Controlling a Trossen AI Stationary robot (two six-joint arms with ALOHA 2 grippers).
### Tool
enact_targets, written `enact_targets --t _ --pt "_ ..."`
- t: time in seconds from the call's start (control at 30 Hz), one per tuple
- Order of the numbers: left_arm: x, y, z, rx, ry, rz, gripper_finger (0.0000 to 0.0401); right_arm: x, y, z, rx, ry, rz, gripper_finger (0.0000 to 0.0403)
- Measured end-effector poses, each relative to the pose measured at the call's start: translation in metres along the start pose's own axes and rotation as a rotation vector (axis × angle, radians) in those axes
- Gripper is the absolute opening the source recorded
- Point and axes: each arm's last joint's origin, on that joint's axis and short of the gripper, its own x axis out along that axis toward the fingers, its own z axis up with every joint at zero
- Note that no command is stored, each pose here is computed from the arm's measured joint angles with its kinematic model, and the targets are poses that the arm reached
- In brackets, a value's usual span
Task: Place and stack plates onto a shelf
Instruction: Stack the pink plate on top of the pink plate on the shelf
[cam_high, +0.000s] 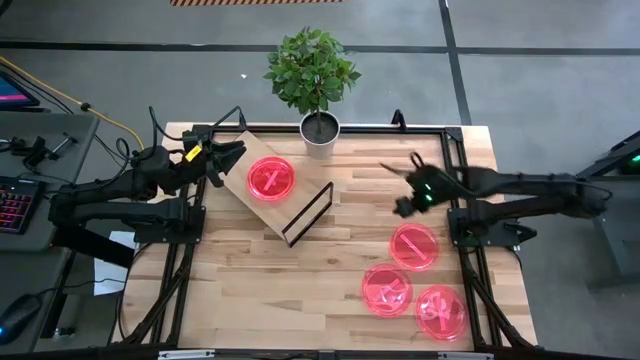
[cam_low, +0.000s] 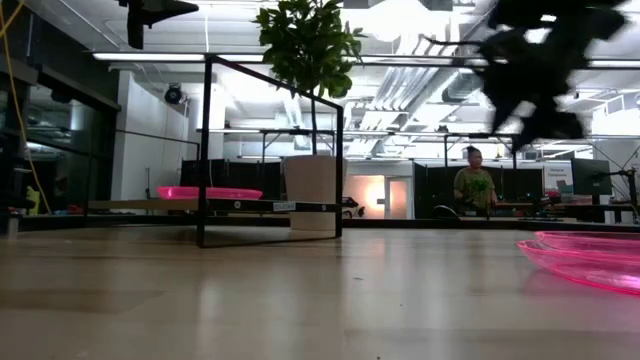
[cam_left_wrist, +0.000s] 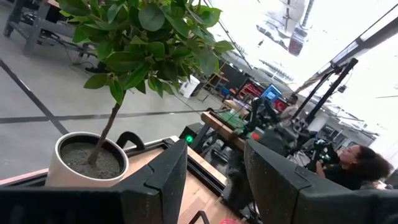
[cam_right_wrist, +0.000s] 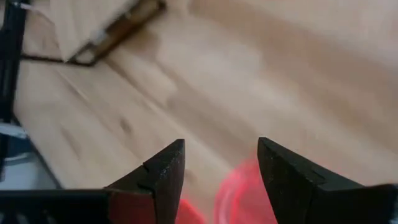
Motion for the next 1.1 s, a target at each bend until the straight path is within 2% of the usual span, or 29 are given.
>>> enact_targets --t 0.17,0.37,0.53,0.63,0.77,0.9,1.07,1.1 --pt "0.0 0.0 0.0 0.0 -0.008 0.015 0.0152 0.002 -0.024 -0.043 0.129 0.096 0.028 0.0185" --pt "0.0 0.0 0.0 -0.023 -0.009 0.016 0.0152 0.007 -0.035 -0.065 0.148 0.211 -0.152 0.0185" --pt "0.0 0.0 0.0 -0.024 -0.009 0.016 0.0152 0.017 -0.029 -0.079 0.158 0.36 -0.201 0.0185" --pt "0.0 0.0 0.0 -0.024 -0.009 0.016 0.0152 0.025 -0.027 -0.086 0.159 0.375 -0.261 0.0185" --pt "0.001 0.0 0.0 -0.022 -0.007 0.018 0.0152 0.041 -0.02 -0.092 0.164 0.314 -0.301 0.0177" --pt "0.001 0.001 0.0 -0.022 -0.007 0.019 0.0152 0.058 -0.016 -0.098 0.164 0.303 -0.335 0.0131" --pt "0.001 0.001 0.0 -0.023 -0.007 0.019 0.0152 0.078 -0.014 -0.103 0.163 0.289 -0.372 0.0024" --pt "0.001 0.001 0.0 -0.023 -0.006 0.019 0.0152 0.081 -0.012 -0.102 0.17 0.269 -0.363 0.0013"
